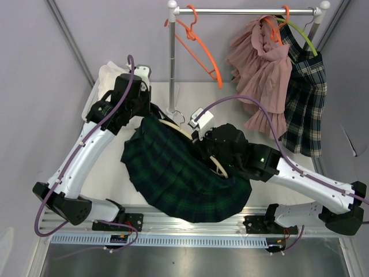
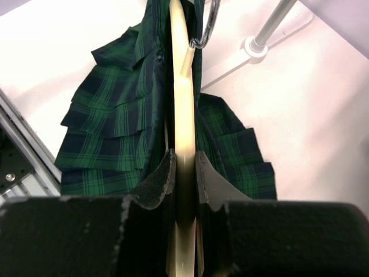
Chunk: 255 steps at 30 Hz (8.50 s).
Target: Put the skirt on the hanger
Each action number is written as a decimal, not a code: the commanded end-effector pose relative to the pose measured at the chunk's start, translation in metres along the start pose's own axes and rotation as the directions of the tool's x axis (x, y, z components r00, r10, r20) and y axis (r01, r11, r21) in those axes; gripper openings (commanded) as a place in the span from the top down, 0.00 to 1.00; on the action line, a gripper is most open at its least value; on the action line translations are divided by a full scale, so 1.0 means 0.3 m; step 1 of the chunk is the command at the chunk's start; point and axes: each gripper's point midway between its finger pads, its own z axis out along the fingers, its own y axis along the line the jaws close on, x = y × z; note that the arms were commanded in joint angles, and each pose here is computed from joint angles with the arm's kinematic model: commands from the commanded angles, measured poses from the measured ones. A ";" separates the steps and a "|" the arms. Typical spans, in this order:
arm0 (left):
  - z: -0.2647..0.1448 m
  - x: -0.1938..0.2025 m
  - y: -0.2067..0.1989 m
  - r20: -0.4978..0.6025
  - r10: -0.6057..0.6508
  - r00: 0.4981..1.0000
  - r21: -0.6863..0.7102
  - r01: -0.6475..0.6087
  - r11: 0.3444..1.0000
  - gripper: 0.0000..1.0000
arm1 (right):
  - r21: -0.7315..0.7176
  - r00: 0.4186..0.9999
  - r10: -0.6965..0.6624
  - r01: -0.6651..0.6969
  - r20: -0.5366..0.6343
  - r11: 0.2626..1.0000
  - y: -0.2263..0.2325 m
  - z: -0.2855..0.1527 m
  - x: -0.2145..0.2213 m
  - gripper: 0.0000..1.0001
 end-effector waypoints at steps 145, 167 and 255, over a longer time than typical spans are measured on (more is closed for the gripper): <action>-0.481 -0.349 -0.328 0.431 -0.188 0.883 0.546 -0.088 0.833 0.26 | 0.519 0.857 0.068 -0.370 0.511 0.771 -1.260 -0.140 -0.672 1.00; -0.470 -0.346 -0.274 0.437 -0.204 0.876 0.483 -0.037 0.875 0.21 | 0.471 0.841 0.167 -0.440 0.515 0.765 -1.170 -0.219 -0.608 0.37; 0.620 0.149 0.618 0.173 -0.409 0.896 -0.468 0.440 0.766 1.00 | 0.062 0.785 0.599 -0.613 0.158 0.788 -0.456 -0.360 0.108 0.20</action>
